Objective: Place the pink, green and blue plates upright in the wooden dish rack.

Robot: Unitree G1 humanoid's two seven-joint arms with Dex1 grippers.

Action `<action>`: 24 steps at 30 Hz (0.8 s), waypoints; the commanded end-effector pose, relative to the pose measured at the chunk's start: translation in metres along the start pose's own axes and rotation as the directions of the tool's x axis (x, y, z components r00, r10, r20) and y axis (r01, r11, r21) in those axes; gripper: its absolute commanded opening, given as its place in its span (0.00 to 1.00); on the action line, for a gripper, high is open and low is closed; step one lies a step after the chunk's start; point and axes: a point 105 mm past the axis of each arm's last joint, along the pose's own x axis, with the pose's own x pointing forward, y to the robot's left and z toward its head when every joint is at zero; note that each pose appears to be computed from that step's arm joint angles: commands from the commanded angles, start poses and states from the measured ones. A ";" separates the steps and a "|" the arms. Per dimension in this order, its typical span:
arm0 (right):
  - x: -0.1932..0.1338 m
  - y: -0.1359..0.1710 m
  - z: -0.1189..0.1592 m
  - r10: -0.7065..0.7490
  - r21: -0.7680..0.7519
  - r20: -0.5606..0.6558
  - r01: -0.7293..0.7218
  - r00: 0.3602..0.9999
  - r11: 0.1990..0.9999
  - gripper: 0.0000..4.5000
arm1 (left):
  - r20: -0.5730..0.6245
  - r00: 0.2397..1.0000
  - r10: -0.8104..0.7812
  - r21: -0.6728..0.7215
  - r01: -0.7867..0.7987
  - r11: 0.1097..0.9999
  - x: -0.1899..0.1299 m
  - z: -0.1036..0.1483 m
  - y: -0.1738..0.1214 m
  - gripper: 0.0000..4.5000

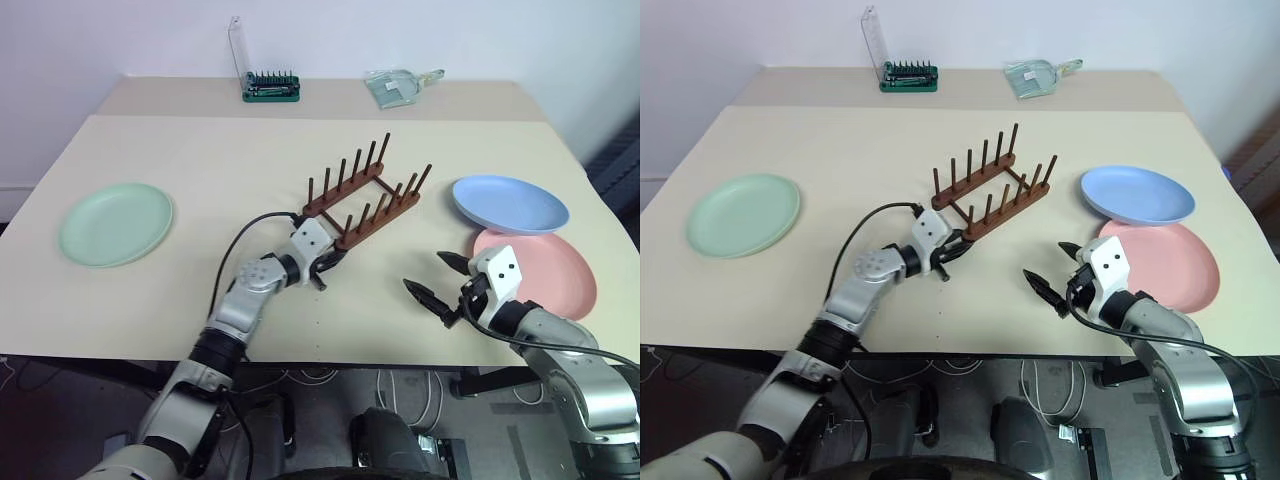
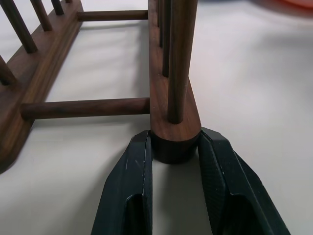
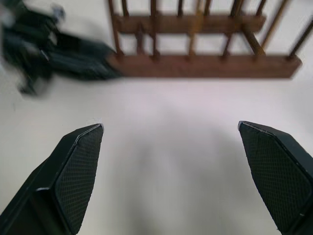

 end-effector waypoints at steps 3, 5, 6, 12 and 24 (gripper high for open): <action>-0.015 -0.011 0.018 -0.036 -0.063 0.050 0.039 0.998 0.997 1.00 | 0.004 0.972 -0.234 0.030 0.234 0.972 -0.031 0.008 0.013 0.16; -0.019 -0.013 0.019 -0.048 -0.068 0.050 0.051 0.998 0.996 1.00 | -0.009 0.954 -0.299 0.028 0.299 0.954 -0.040 0.007 0.014 0.16; -0.020 -0.014 0.018 -0.053 -0.068 0.049 0.056 0.997 0.996 1.00 | -0.012 0.945 -0.328 0.022 0.328 0.944 -0.043 0.008 0.016 0.16; -0.023 -0.010 0.013 -0.058 -0.058 0.042 0.060 0.997 0.996 1.00 | -0.021 0.917 -0.399 0.056 0.400 0.915 -0.042 0.012 0.016 0.16; -0.022 -0.007 0.015 -0.058 -0.063 0.046 0.061 0.997 0.996 1.00 | -0.094 0.905 -0.414 0.131 0.423 0.896 -0.028 -0.001 0.018 0.16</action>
